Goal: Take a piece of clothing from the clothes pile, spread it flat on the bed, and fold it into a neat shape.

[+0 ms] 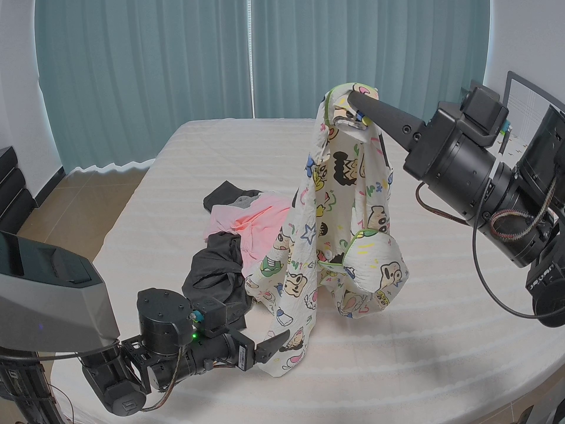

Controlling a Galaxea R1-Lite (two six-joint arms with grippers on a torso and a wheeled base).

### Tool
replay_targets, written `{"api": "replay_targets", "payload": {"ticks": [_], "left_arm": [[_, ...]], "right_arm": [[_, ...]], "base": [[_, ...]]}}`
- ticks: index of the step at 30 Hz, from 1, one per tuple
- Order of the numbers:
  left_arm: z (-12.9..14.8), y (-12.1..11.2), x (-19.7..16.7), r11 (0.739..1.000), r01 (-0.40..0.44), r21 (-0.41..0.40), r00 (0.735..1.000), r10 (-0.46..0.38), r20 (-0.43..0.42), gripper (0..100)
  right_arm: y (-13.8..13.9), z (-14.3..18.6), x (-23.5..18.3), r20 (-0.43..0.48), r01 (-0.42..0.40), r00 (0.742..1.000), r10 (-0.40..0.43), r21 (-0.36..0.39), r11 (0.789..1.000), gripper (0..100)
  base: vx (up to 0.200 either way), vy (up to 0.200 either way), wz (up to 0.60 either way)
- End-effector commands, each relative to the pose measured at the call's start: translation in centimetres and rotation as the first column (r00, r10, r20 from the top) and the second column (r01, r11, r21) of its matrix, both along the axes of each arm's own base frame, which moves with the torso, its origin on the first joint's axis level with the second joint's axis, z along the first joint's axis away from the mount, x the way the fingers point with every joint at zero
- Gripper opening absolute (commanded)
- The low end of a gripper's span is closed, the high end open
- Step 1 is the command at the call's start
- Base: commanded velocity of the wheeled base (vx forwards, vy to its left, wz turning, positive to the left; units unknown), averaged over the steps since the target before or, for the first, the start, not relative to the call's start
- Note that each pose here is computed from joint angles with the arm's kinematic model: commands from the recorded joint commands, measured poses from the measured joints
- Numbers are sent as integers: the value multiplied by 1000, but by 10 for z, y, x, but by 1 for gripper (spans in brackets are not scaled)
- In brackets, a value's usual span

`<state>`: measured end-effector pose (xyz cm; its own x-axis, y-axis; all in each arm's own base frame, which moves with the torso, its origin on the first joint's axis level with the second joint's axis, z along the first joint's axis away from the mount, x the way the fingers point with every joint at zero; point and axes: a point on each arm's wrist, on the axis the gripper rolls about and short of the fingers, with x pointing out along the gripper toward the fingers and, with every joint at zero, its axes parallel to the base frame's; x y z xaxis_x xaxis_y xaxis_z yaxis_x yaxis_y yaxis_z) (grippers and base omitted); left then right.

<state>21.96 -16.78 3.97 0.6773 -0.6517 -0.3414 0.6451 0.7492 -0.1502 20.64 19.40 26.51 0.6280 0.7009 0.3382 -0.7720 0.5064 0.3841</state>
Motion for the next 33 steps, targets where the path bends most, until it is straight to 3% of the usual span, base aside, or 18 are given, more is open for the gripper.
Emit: {"api": "replay_targets", "payload": {"ticks": [1,5,14,21,22,29,33], "left_arm": [[-2,1,-2,995,86,-47,995,-88,-51,100],[-27,-7,7,989,142,-39,982,-146,-122,100],[-52,-21,34,988,145,-50,980,-151,-131,100],[-74,-20,34,979,194,-53,958,-201,-204,100],[-74,-20,34,979,194,-53,958,-201,-204,0],[-72,-14,31,986,151,-75,954,-165,-249,0],[-55,0,32,994,79,-75,973,-93,-212,0]], "right_arm": [[-1,0,-2,0,-3,1000,3,0,1000,0],[-2,3,-3,5,-5,1000,5,6,1000,0],[-2,5,-4,12,-10,1000,9,12,1000,0],[-2,4,-2,9,-3,1000,3,9,1000,0],[-2,4,-2,9,-3,1000,3,9,1000,0],[-7,1,1,-2,22,1000,-22,4,1000,0],[-21,-3,4,-12,68,998,-68,-7,998,0]], "base": [[0,0,0],[0,0,0],[0,0,0],[0,0,0],[0,0,0],[0,0,0],[0,0,0]]}}
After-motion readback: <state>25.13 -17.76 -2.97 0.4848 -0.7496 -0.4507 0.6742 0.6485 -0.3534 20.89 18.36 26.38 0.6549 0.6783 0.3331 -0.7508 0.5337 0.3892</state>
